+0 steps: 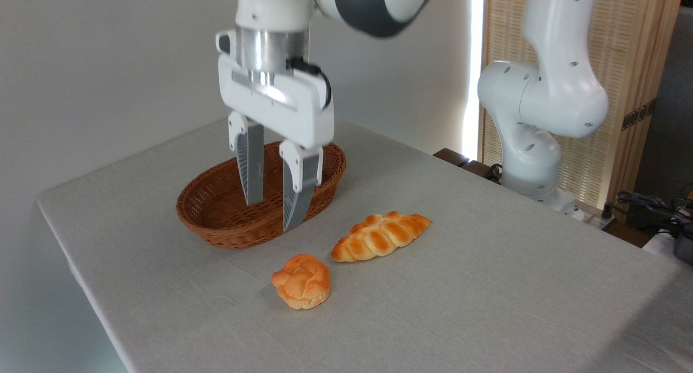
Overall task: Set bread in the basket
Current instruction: 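Move the open gripper over the round bread roll and lower it, then close the gripper on the round bread roll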
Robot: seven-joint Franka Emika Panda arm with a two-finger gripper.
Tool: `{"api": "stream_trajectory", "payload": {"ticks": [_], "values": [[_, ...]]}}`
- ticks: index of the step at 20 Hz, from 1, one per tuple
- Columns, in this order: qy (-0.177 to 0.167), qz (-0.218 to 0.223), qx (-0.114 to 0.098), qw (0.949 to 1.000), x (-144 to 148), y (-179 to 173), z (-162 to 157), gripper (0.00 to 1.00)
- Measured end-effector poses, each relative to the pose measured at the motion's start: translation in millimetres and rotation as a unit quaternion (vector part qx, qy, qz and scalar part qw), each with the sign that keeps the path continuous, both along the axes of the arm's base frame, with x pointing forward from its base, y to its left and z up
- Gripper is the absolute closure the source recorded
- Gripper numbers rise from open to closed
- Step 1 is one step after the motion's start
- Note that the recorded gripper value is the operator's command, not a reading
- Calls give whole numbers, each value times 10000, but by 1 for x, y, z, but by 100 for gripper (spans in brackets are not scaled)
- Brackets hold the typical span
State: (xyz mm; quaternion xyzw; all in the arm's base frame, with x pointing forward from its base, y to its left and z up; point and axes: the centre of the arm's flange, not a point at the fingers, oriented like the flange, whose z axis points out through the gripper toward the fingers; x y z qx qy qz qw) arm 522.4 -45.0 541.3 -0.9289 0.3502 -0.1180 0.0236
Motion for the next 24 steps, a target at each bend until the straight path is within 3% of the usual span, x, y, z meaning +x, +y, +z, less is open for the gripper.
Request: {"api": "stream_trajectory", "payload": {"ticks": [8, 18, 21, 24], "values": [[147, -391, 27, 9991, -11, -39, -53, 0], [297, -768, 159, 9965, -15, -31, -78, 0], [338, -884, 387, 9948, -12, -28, -91, 0], [246, -883, 441, 9948, -10, -24, -98, 0]]}}
